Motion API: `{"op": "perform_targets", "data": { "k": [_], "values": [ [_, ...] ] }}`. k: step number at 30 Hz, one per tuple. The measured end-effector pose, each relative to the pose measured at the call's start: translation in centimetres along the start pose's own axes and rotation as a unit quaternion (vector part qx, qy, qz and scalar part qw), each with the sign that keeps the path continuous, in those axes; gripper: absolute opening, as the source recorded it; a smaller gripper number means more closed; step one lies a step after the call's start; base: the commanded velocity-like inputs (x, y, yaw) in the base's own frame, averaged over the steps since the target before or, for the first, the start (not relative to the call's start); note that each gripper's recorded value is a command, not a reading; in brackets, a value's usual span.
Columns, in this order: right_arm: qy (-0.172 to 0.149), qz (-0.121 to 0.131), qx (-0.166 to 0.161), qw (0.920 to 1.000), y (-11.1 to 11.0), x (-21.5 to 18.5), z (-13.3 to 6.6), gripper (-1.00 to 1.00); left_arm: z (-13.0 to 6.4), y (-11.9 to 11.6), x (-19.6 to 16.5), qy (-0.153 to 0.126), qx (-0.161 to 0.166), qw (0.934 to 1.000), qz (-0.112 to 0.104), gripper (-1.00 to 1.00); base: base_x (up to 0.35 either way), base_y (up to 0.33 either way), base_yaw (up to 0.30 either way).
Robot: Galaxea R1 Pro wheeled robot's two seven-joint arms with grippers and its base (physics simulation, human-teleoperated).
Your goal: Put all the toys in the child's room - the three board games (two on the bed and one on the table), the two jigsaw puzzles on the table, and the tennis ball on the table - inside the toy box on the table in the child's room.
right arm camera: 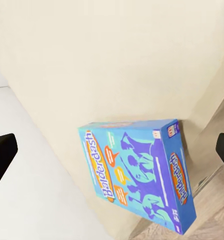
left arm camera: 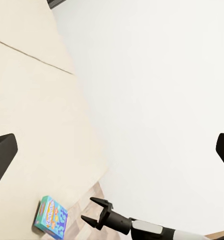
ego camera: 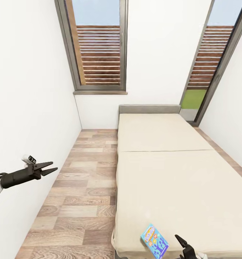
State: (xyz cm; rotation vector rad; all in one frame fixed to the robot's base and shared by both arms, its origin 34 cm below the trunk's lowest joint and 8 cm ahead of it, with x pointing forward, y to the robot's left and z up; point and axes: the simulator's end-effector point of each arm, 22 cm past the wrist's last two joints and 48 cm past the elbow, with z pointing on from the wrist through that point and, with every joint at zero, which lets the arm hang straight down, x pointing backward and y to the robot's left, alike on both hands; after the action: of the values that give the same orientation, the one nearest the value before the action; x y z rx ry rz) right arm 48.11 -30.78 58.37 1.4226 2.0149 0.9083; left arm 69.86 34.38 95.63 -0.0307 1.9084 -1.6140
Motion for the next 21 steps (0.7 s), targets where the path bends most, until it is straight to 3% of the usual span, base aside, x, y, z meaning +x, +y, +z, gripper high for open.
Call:
{"op": "perform_targets", "data": {
  "k": [7,13,21],
  "values": [
    [0.005,0.001,0.003,1.0,-0.7,0.4,0.2,1.0,0.2,0.4,0.3,0.0,0.002,1.0,0.0,1.0,0.0,0.0,0.0],
    [0.029,0.023,0.036,0.9987,-3.7,2.9,-0.5,1.0,0.3,0.4,0.3,0.001,0.002,1.0,0.0,1.0,0.0,0.0,0.0],
    [0.037,0.032,0.047,0.9977,-4.9,3.7,-1.0,1.0,0.3,0.4,0.3,0.002,0.002,1.0,0.0,1.0,0.0,0.0,0.0]
  ]
}}
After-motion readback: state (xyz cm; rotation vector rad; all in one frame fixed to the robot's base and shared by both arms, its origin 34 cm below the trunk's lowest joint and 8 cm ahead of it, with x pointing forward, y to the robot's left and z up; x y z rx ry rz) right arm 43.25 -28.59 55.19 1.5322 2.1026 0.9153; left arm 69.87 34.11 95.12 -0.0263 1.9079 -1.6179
